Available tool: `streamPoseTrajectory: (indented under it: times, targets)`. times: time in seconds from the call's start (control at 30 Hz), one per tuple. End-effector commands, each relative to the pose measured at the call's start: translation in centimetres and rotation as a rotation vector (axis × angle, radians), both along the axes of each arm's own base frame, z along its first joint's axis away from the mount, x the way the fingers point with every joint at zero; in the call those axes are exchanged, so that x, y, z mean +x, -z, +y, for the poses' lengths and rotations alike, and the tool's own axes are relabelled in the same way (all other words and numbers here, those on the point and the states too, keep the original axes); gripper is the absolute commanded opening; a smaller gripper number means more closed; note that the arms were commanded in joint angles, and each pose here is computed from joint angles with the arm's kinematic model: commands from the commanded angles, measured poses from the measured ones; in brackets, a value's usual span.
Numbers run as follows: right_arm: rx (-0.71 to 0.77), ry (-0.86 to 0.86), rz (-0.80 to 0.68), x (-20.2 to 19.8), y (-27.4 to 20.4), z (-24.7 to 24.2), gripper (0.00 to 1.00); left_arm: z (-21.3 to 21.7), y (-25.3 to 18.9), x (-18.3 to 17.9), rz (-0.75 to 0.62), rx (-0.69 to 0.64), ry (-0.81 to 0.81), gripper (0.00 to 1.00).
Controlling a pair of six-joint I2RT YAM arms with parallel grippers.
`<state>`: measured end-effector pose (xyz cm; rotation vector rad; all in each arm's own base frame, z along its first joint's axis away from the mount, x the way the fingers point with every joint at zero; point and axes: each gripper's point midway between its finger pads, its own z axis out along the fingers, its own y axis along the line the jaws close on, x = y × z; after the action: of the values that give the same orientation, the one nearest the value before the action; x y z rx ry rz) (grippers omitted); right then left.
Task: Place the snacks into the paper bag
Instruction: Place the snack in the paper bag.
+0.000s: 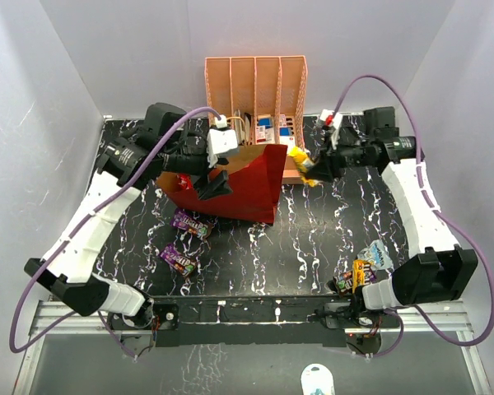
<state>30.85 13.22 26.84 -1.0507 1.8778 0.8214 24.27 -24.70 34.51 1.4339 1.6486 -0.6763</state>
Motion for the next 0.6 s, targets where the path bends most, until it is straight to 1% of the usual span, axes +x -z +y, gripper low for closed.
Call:
streamPoseTrajectory:
  times: [0.0,0.1,0.2,0.43,0.5,0.57]
  targets:
    - [0.1,-0.194,-0.162,-2.0,-6.3,5.9,0.26,-1.2,-1.3,-1.2,-0.119,0.014,0.181,0.74]
    - [0.113,-0.309,-0.18,-3.9,-7.2,9.1,0.26,-2.2,-2.3,-0.8,-0.154,-0.006,0.234,0.75]
    - [0.128,-0.397,-0.178,-5.6,-7.6,11.6,0.26,-3.2,-2.4,-1.0,-0.179,-0.022,0.318,0.77]
    - [0.135,-0.514,-0.156,-8.2,-7.7,14.9,0.26,-4.4,-2.7,-2.7,-0.194,-0.081,0.473,0.83]
    - [0.141,-0.529,-0.149,-8.7,-7.7,15.4,0.26,-4.4,-2.6,-3.3,-0.19,-0.096,0.507,0.82]
    - [0.144,-0.542,-0.143,-9.1,-7.7,15.8,0.26,-4.5,-2.3,-3.7,-0.175,-0.103,0.525,0.78]
